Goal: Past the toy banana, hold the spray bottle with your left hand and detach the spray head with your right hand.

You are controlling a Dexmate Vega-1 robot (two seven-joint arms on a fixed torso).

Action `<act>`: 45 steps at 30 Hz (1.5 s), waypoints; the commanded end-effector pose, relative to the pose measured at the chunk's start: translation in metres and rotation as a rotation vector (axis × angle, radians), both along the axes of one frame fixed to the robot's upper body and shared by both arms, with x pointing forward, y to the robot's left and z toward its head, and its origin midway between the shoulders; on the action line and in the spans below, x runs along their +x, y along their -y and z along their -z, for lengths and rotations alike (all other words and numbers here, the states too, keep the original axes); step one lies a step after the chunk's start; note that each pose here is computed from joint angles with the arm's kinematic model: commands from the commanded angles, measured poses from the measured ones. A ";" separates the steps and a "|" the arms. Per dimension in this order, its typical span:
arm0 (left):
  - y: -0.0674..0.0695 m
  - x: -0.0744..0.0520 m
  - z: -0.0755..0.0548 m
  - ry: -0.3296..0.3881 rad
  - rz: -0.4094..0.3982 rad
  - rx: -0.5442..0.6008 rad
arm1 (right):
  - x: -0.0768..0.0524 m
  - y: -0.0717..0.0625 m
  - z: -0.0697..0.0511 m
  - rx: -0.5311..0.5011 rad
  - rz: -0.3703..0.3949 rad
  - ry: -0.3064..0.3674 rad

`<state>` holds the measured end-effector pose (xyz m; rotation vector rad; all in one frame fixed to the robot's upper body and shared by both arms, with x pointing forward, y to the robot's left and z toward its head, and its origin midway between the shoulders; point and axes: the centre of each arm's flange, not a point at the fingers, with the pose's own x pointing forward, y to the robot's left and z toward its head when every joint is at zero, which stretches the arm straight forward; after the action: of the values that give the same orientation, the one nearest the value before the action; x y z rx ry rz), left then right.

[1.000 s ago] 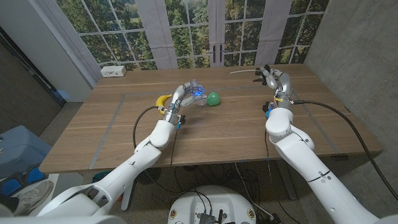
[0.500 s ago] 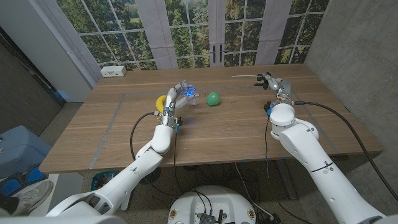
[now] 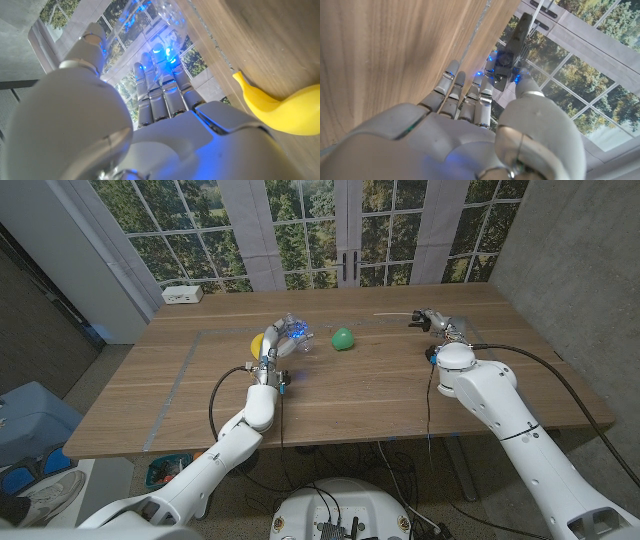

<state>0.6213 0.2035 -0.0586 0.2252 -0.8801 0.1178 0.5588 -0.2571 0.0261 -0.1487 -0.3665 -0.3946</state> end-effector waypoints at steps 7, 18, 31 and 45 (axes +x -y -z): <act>-0.005 0.004 0.021 -0.053 -0.011 -0.002 | 0.023 -0.003 0.031 0.025 -0.007 -0.220; -0.004 0.009 0.030 -0.086 -0.010 0.017 | 0.032 -0.001 0.038 0.043 -0.018 -0.294; -0.004 0.013 0.035 -0.126 -0.019 0.045 | 0.039 0.000 0.041 0.052 -0.032 -0.344; -0.005 0.015 0.032 -0.139 -0.040 0.073 | 0.046 0.000 0.038 -0.008 -0.042 -0.436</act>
<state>0.6345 0.2086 -0.0916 0.2852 -0.7575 0.1058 0.6004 -0.2572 -0.0129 -0.1825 0.0064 -0.3260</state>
